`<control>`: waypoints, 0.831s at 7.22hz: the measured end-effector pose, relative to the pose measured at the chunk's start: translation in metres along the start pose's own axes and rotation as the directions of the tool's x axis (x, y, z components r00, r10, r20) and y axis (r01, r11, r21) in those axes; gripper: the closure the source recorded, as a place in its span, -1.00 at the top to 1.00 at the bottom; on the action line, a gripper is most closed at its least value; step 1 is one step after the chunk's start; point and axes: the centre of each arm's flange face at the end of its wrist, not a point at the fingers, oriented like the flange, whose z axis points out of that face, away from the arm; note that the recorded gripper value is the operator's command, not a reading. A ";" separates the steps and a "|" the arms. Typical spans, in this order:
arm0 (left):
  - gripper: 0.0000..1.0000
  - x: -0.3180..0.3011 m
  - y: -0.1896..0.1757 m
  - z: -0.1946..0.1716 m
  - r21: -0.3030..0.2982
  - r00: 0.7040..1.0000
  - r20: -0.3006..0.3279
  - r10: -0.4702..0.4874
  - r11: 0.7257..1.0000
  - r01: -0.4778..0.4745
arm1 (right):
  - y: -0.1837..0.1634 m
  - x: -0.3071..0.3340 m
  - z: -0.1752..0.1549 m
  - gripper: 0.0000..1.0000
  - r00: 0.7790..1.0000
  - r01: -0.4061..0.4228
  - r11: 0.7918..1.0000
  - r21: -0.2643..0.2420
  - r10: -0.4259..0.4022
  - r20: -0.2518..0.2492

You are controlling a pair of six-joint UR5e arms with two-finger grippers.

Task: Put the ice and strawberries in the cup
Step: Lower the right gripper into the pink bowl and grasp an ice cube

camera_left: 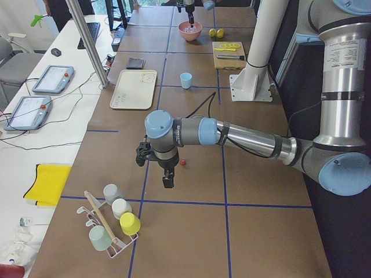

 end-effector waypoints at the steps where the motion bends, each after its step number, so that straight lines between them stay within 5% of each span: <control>1: 1.00 0.000 0.000 0.000 0.001 1.000 0.000 0.001 1.000 -0.001 | 0.000 -0.001 0.001 0.38 1.000 0.001 1.000 -0.001 -0.001 0.000; 3: 1.00 0.001 0.000 -0.001 0.002 1.000 0.000 0.002 1.000 -0.002 | 0.000 -0.002 0.003 0.26 1.000 0.003 1.000 -0.006 -0.003 0.000; 4: 1.00 0.001 0.000 -0.001 0.002 1.000 -0.001 0.003 1.000 -0.003 | 0.000 -0.001 0.004 0.02 1.000 0.001 1.000 -0.009 -0.001 0.000; 6: 1.00 0.001 0.000 -0.001 0.002 1.000 -0.005 0.003 1.000 -0.003 | 0.000 0.001 0.006 -0.92 1.000 -0.002 1.000 -0.014 0.002 -0.001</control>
